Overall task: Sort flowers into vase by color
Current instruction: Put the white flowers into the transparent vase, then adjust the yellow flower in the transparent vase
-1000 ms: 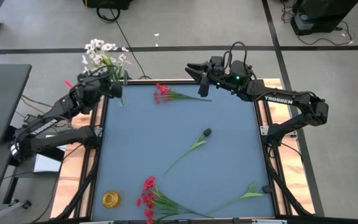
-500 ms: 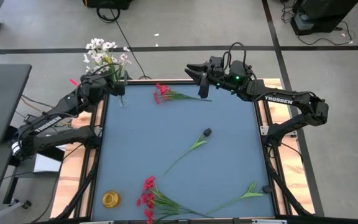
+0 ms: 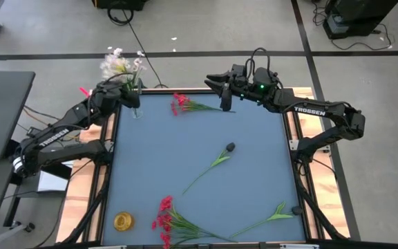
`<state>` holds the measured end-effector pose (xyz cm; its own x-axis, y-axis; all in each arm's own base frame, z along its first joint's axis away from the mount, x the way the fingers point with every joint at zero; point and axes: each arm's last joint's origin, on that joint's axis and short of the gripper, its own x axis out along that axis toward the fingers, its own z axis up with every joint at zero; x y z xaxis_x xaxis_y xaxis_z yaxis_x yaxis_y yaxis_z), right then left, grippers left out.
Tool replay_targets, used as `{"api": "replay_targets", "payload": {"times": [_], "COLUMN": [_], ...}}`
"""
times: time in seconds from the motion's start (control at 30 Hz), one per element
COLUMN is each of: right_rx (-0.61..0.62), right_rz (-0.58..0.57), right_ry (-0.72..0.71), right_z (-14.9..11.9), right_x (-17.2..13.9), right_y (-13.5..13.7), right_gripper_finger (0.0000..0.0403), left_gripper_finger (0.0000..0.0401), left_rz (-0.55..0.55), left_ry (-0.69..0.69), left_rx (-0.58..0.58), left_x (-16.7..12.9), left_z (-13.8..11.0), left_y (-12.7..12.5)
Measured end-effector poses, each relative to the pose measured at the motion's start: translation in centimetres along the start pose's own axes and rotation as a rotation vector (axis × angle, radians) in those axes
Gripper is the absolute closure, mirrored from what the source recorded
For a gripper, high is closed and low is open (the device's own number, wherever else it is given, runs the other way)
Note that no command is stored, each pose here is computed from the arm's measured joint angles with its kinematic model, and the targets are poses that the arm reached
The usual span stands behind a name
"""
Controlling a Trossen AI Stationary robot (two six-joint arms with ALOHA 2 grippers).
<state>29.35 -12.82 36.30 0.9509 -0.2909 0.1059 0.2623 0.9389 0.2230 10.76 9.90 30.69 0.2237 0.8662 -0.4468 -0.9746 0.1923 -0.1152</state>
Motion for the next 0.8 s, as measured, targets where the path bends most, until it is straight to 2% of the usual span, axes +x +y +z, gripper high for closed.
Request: {"api": "replay_targets", "payload": {"times": [0.17,0.3,0.57,0.7,0.8], "right_rx": [-0.008,-0.008,-0.005,-0.005,-0.004], "right_rz": [0.000,0.018,0.042,0.047,0.056], "right_ry": [0.000,0.005,0.055,0.064,0.068], "right_z": [0.0,0.0,-0.6,-0.7,-0.8], "right_x": [0.0,0.0,0.1,0.1,0.1], "right_y": [0.0,0.0,0.6,0.8,1.0], "right_gripper_finger": [0.0270,0.0270,0.0270,0.0270,0.0270], "left_gripper_finger": [0.0190,0.0159,0.0150,0.0149,0.0138], "left_rz": [-0.079,-0.090,-0.077,-0.104,-0.154], "left_ry": [0.042,0.046,0.098,0.057,0.100], "left_rx": [0.002,0.028,0.080,0.053,0.041], "left_x": [-0.5,-1.7,-3.8,-3.5,-2.8], "left_z": [0.1,1.4,2.9,3.4,3.3], "left_y": [0.0,0.2,1.0,0.6,-0.2]}}
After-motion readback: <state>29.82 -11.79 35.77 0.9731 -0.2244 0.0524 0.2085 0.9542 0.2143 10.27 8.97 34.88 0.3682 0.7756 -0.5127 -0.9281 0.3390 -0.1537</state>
